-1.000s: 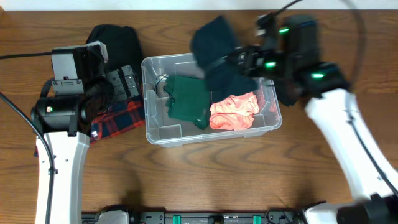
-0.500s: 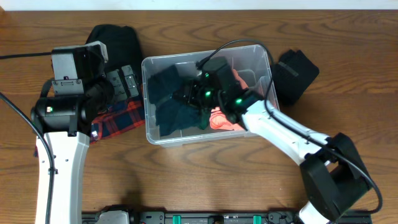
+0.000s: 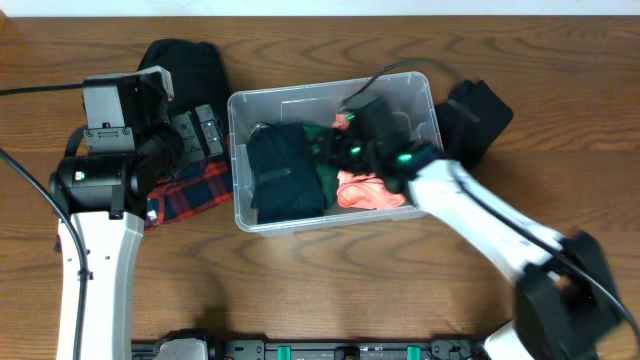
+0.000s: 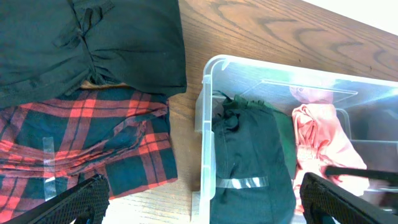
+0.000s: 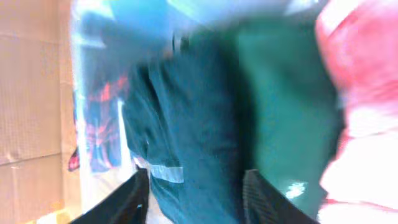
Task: Pack container
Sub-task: 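Carry the navy cloth into the bin's left side and release, then move the right gripper back and grasp the black cloth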
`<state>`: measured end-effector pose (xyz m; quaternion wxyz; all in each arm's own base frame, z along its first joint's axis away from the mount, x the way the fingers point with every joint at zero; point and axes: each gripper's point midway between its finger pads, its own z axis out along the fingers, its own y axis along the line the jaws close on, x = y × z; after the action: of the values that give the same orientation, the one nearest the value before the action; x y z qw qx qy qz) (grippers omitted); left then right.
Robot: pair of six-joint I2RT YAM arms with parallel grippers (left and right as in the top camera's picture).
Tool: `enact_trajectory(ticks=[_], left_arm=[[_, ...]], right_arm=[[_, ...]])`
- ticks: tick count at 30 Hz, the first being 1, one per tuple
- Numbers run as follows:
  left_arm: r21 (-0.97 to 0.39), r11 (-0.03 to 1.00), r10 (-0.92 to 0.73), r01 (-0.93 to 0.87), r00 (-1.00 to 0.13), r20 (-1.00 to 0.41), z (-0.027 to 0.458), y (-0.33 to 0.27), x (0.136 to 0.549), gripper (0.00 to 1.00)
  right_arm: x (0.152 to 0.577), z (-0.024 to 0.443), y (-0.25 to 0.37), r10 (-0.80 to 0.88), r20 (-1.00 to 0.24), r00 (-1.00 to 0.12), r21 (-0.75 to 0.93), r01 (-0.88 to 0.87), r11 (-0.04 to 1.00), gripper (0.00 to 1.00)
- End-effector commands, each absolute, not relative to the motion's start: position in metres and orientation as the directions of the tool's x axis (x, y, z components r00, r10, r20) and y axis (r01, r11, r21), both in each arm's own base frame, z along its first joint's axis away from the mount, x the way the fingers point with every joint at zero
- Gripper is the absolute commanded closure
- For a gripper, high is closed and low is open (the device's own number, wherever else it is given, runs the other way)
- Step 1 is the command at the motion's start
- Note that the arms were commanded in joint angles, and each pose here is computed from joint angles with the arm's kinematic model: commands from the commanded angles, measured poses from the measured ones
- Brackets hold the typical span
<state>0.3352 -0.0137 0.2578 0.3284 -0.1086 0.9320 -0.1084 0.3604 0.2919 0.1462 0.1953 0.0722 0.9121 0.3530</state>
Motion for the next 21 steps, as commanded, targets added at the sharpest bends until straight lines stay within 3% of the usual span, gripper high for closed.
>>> enact_trajectory(ticks=[1, 5, 7, 15, 21], left_arm=[[-0.273, 0.954, -0.267, -0.121, -0.754, -0.600, 0.263, -0.013, 0.338, 0.02], [-0.273, 0.954, -0.267, -0.121, -0.754, -0.600, 0.263, -0.013, 0.338, 0.02], [-0.273, 0.954, -0.267, -0.121, -0.754, -0.600, 0.263, -0.013, 0.338, 0.02], [-0.273, 0.954, -0.267, -0.121, -0.754, -0.600, 0.263, -0.013, 0.338, 0.02], [-0.273, 0.954, -0.267, -0.121, -0.754, -0.600, 0.263, -0.013, 0.338, 0.02]], right_arm=[[0.382, 0.216, 0.235, 0.309, -0.517, -0.798, 0.627, -0.108, 0.771, 0.50], [0.390, 0.248, 0.153, 0.386, -0.581, -0.717, 0.587, -0.041, 0.809, 0.42], [0.393, 0.248, 0.102, 0.425, -0.590, -0.687, 0.556, 0.036, 0.830, 0.34], [0.383, 0.181, -0.066, 0.565, -0.476, -0.674, 0.449, 0.367, 0.815, 0.04], [0.397, 0.106, -0.102, 0.640, -0.317, -0.700, 0.506, 0.447, 0.738, 0.10]])
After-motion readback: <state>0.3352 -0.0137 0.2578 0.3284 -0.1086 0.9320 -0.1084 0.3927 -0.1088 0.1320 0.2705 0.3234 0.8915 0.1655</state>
